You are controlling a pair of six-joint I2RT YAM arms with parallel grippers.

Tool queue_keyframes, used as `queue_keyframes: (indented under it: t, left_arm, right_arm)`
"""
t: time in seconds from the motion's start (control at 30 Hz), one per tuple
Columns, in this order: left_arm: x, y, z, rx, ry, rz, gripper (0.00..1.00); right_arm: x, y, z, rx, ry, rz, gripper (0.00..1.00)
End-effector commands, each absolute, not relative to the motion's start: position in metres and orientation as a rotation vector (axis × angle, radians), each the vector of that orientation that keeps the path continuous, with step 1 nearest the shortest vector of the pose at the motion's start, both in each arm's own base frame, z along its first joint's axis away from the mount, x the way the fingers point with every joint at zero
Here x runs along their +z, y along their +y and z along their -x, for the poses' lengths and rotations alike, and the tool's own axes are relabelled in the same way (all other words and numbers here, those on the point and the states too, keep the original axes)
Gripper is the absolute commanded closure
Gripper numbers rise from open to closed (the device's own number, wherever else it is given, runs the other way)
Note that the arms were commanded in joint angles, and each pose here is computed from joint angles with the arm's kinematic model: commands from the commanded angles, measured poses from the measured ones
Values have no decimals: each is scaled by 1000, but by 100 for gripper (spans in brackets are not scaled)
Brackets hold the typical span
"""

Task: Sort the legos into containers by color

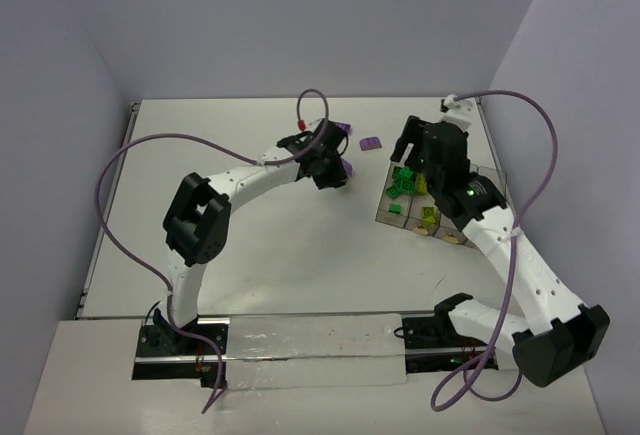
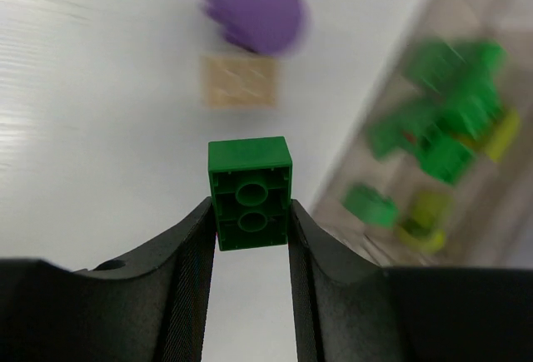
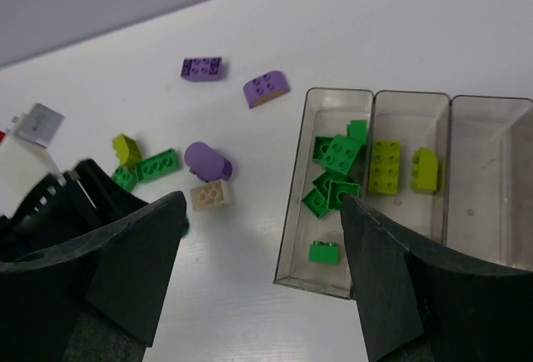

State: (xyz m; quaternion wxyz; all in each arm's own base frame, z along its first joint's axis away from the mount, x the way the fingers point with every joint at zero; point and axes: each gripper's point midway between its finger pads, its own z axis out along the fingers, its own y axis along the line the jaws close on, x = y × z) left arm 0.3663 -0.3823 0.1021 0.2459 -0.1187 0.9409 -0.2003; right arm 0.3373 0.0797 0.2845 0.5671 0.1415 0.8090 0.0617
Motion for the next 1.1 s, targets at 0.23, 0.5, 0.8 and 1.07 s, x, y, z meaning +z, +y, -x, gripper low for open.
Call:
queue_keyframes:
  t: [0.23,0.5,0.8,1.07]
  left_arm:
    - [177,-526,-341,-1145,2401,-120,85]
    - [153,-550,-336,-1246,2444,-176,78]
    - [150,-543,-337,-1176,2457,-188,33]
    - [162,-523,-333,-1090,2455,-235,28]
  right_arm:
    - [328,35,-307,141,1730,-512,18]
    - [322,39,-307,159,1756,-505,18]
    - [322,40,-308,157,1763,-500,18]
    - [322,42,-310,159,1778,-488,18]
